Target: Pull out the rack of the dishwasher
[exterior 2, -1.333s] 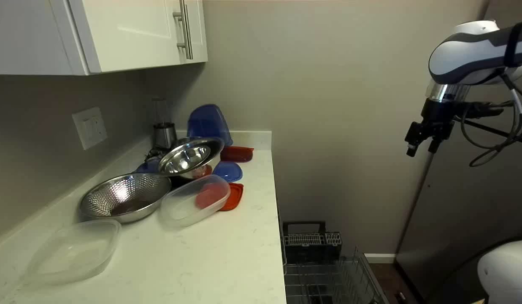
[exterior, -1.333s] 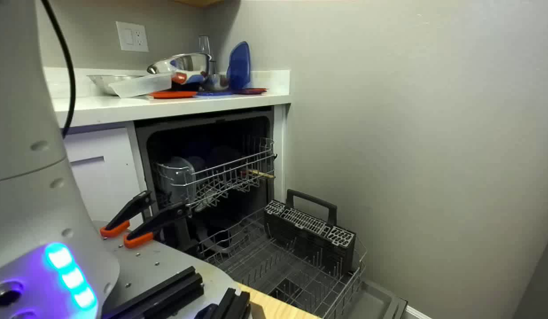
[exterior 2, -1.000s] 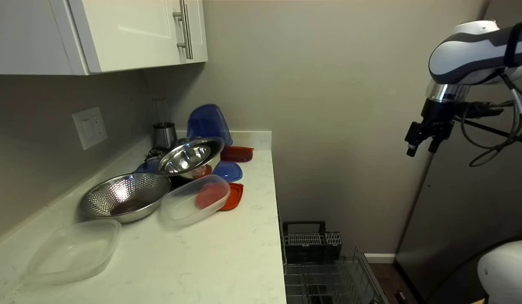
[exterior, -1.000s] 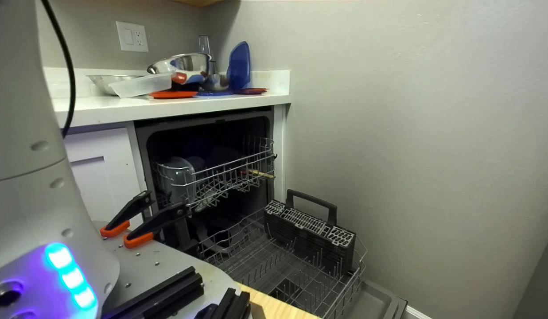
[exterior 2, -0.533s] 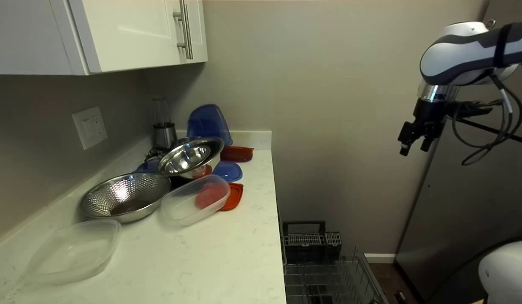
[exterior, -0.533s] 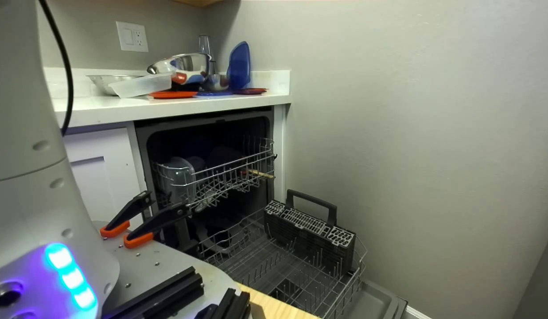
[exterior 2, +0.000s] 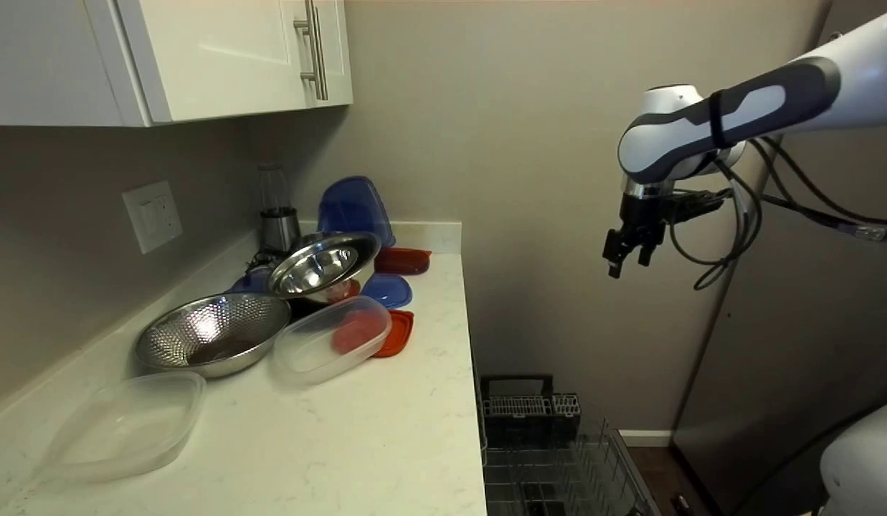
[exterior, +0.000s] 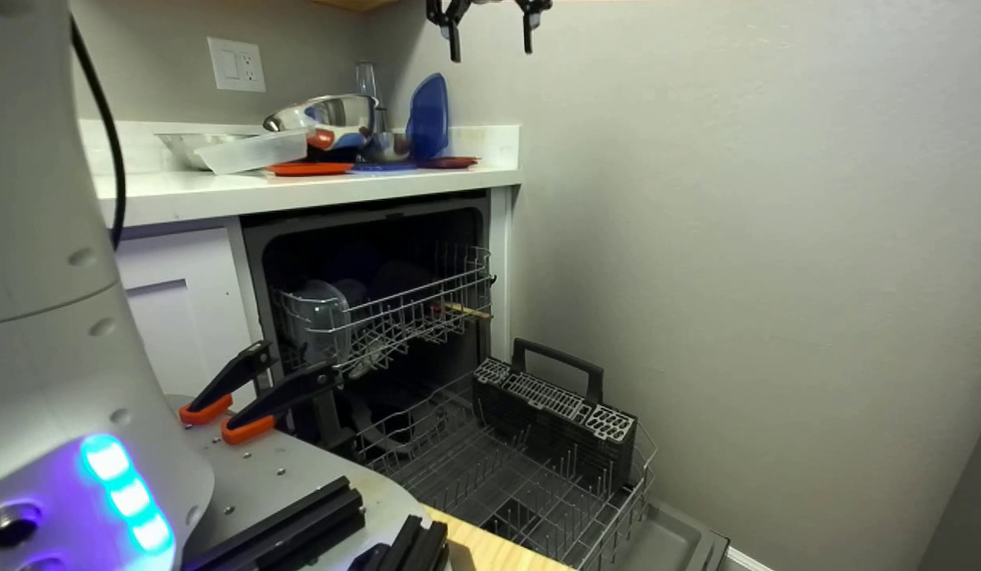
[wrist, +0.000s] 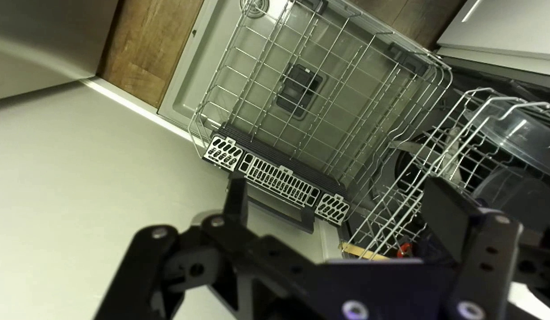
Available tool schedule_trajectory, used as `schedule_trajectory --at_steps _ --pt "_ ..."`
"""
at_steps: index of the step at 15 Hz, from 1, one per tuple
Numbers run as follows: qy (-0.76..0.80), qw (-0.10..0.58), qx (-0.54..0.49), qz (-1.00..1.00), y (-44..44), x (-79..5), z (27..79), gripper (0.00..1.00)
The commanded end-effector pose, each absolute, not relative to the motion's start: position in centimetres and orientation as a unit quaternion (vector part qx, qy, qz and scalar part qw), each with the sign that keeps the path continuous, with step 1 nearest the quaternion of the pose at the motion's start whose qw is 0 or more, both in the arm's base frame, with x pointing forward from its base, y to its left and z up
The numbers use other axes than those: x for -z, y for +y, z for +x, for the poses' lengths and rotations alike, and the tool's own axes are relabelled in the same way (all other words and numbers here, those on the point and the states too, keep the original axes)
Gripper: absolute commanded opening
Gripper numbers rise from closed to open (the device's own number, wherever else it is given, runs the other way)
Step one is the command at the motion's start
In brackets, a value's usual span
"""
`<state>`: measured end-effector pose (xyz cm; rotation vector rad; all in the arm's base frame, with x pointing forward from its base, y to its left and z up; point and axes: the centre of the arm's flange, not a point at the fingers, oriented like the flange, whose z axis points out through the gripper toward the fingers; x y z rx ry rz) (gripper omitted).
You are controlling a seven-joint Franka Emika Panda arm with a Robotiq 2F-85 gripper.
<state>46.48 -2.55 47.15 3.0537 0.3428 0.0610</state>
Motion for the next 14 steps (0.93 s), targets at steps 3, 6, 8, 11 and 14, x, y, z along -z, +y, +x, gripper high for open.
schedule_trajectory --at_steps 3,6,8,11,14 --pt "0.064 0.029 -0.041 0.997 -1.3 -41.0 52.3 1.0" --pt "0.051 0.019 -0.047 0.997 -0.8 -37.4 53.7 1.0" --pt "0.02 0.006 -0.055 0.998 -0.3 -35.6 54.7 1.0" --pt "-0.026 -0.008 -0.068 0.997 0.4 -33.4 56.2 1.0" --pt "-0.066 -0.011 -0.076 0.995 0.7 -30.7 58.1 1.0"
